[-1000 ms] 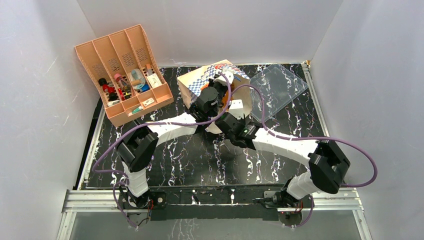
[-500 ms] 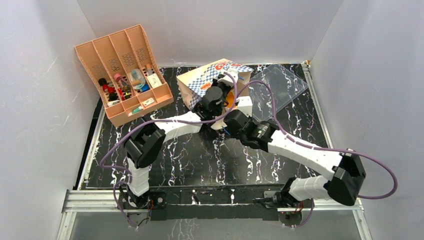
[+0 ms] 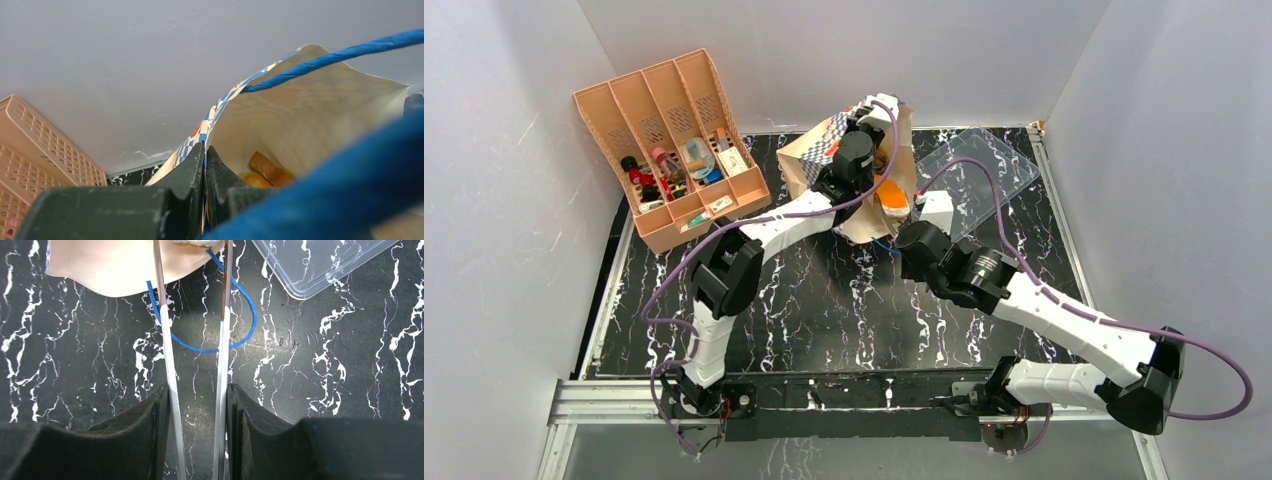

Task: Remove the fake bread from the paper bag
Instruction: Take out the fake bread from the paper bag.

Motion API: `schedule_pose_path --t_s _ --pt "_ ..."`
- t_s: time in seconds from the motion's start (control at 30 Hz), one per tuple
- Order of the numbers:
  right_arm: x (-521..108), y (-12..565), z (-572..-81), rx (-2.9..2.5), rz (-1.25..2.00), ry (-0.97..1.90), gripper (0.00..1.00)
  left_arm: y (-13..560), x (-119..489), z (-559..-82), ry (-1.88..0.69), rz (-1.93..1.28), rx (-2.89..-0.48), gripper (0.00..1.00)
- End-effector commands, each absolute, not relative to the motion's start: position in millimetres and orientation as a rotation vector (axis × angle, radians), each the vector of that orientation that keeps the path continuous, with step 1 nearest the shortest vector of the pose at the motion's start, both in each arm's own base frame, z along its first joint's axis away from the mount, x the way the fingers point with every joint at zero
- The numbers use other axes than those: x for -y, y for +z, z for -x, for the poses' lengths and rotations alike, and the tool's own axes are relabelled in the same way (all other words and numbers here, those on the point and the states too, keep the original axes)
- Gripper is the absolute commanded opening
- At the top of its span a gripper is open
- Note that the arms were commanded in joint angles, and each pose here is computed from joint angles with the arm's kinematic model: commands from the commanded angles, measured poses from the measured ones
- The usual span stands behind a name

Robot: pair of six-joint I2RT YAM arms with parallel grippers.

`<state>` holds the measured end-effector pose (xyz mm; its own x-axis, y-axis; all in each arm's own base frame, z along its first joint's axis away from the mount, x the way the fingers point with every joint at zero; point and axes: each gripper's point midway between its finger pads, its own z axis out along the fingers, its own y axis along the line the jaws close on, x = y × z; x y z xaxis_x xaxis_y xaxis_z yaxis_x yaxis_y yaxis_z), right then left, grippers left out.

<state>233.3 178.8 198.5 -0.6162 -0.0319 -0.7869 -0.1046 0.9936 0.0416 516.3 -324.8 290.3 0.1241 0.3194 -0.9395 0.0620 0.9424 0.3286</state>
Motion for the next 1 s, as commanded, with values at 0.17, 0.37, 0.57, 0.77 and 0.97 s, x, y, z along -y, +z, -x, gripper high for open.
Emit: schedule_pose_path --t_s 0.17,0.37,0.57,0.77,0.97 --pt "-173 271 -234 -2.076 0.009 0.235 0.0 299 321 -545 0.238 -0.297 -1.465 0.0" --pt "-163 304 -231 -2.015 -0.026 0.276 0.0 288 323 -559 0.258 -0.303 -1.484 0.0" --pt "-153 333 -231 -1.962 -0.062 0.279 0.0 284 322 -569 0.263 -0.292 -1.497 0.0" --pt "-140 354 -229 -1.92 -0.104 0.273 0.0 282 317 -571 0.263 -0.286 -1.505 0.0" --pt "-128 376 -225 -1.873 -0.152 0.286 0.0 278 311 -573 0.27 -0.283 -1.517 0.0"
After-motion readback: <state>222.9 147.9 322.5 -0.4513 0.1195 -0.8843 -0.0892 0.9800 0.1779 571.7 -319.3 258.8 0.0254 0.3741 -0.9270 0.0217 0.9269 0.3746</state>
